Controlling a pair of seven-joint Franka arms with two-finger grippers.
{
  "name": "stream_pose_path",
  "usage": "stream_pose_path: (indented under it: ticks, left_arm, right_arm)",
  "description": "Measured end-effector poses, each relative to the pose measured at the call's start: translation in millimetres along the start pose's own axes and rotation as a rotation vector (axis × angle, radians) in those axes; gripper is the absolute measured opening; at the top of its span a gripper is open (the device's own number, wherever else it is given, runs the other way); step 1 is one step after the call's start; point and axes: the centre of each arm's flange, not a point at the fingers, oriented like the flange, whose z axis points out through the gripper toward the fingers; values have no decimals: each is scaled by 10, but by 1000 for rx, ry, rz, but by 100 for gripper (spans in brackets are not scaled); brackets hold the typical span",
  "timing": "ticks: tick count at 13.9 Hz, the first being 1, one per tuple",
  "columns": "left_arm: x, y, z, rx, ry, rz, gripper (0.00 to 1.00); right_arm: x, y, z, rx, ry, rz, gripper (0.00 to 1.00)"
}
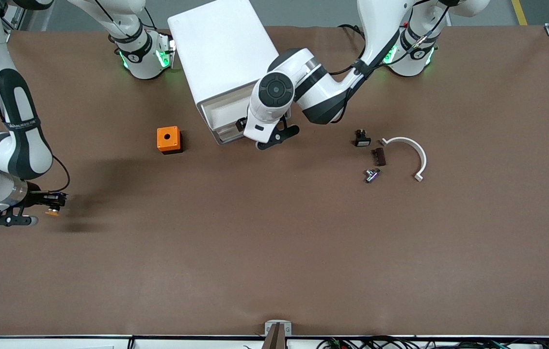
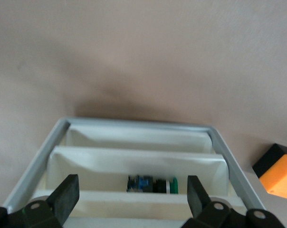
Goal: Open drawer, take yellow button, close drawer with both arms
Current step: 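Carry the yellow button away and set it on the table with the right gripper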
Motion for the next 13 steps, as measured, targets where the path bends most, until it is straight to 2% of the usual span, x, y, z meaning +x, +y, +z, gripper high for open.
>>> stream_pose_path:
  ticks: [4, 5, 10, 11, 13]
  left_arm:
    - [-210, 33, 205, 20, -57, -44, 100]
    - [-246, 39, 257, 27, -64, -45, 100]
    - [-298, 46, 413, 49, -75, -52, 100]
    - [-298, 47, 413, 49, -75, -52, 100]
    - [-299, 47, 412, 49, -75, -52, 100]
  right_arm:
    - [24, 3, 135, -6, 11, -49, 40]
    - [28, 5, 136, -6, 12, -50, 45]
    - [28, 93, 104, -8, 19, -37, 95]
    - [37, 100, 89, -9, 23, -36, 100]
    - [66, 111, 19, -8, 19, -36, 100]
